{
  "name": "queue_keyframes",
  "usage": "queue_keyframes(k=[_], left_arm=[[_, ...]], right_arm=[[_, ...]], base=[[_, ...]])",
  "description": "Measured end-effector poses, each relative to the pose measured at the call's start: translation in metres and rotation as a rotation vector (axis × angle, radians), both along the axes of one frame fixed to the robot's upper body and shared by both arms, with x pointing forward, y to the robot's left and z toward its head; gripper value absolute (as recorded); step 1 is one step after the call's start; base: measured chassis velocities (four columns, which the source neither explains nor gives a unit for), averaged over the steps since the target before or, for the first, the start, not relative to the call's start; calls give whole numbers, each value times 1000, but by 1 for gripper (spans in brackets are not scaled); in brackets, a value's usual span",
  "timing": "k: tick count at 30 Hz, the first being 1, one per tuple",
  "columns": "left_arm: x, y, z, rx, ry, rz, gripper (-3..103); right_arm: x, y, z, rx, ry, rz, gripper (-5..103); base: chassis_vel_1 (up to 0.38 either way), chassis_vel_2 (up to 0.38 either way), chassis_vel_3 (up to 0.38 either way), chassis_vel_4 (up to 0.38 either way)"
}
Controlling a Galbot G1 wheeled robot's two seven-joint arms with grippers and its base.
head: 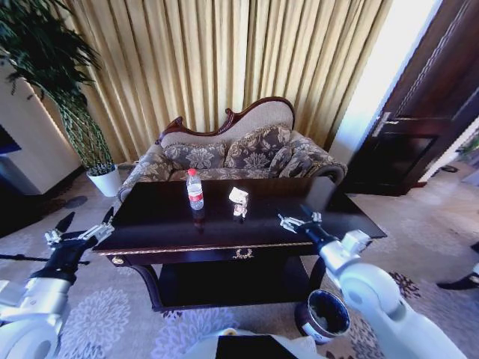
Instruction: Move to the front of the table and place the trash on the table into the trash bin.
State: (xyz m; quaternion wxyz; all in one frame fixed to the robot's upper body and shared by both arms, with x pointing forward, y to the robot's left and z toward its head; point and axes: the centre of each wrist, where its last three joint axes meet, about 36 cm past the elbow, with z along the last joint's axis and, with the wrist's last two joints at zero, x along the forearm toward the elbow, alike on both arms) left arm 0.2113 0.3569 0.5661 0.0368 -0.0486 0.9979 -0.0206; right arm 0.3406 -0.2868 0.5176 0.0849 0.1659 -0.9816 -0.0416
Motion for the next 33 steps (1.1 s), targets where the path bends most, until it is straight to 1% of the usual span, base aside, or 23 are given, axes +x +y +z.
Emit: queue_keyframes(k=[2,3,5,8,9,12,14,18,26,33], left_arm=[[-1,0,0,4,4,2,100],[-1,0,0,4,4,2,100],[-1,0,-1,14,9,7,100],[-2,-1,-3,15,16,11,100],[-2,-1,-3,15,16,11,100],[-3,-1,-4,20,24,15,100],[-3,-1,-4,21,24,16,100],[-4,-1,-4,20,27,22,100],[-4,0,-4,25,24,24,100],[-5,-1,-4,21,24,28,100]], right_arm=[[20,-2,-4,-16,14,42,100],[20,-2,-4,-16,14,42,100],[36,1,-7,-21,29,78,100],[54,10,-10,-43,37,137,100],[54,10,-10,-43,37,137,100],[74,22,-7,-74,32,189,100],[78,25,-8,-77,36,203,100],[104,44,-18,-80,85,251,100],[130,58,-24,-76,134,274,100],[133,67,-22,-85,163,231,100]], base=[[0,0,0,0],[0,0,0,0],[0,0,0,0],[0,0,0,0],[0,0,0,0],[0,0,0,0],[0,0,0,0],[0,0,0,0],[0,0,0,0],[0,0,0,0]])
